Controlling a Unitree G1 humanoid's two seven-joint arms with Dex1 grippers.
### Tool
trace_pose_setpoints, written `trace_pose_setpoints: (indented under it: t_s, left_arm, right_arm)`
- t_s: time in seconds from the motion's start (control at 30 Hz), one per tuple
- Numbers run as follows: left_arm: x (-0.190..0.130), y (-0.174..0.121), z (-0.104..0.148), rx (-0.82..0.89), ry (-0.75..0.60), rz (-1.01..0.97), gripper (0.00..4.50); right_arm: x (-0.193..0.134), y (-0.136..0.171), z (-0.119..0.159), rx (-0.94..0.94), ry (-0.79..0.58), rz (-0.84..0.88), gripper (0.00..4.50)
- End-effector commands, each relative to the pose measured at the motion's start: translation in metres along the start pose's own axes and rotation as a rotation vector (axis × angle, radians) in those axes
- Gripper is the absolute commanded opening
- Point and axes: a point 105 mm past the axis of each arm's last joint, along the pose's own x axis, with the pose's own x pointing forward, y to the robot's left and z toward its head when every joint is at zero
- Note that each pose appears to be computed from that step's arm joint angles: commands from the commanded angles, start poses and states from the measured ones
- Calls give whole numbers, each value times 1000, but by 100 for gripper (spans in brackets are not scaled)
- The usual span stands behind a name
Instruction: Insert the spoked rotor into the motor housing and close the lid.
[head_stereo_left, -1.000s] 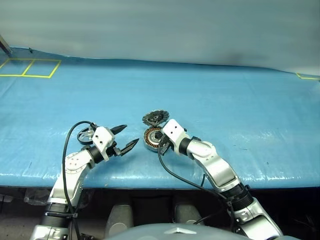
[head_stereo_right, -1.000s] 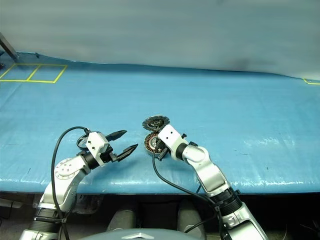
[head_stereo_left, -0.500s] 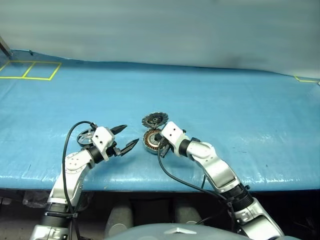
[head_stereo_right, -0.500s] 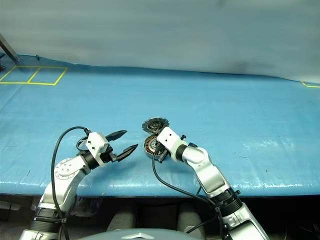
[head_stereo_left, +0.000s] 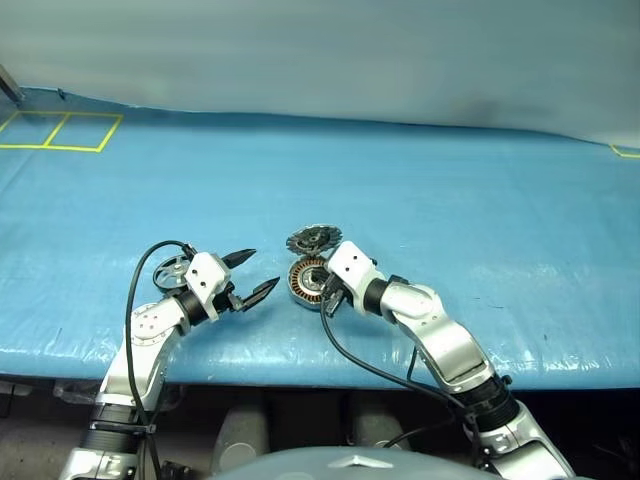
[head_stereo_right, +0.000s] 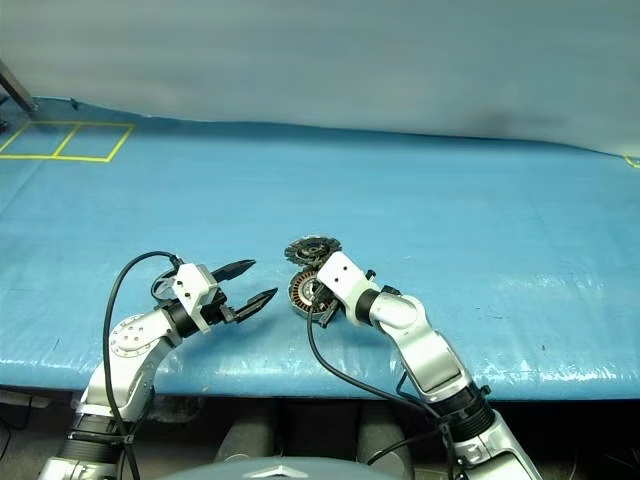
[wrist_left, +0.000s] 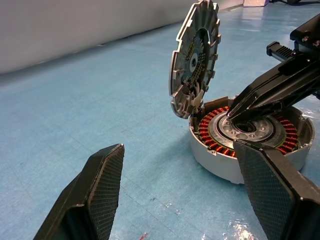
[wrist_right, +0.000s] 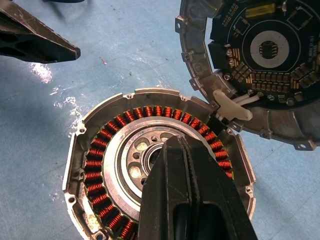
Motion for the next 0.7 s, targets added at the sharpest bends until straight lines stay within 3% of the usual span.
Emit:
trace_pose_setpoints:
  t_s: [0.03,0.7]
  left_arm:
    - [4,0,7,16,-31,-10,380]
    - [5,-3,4,12,-25,-20,380]
  right_arm:
    - [-5,-5,8,-27,-11,-15,3]
    - [-8,3,17,-78,-25,15,3]
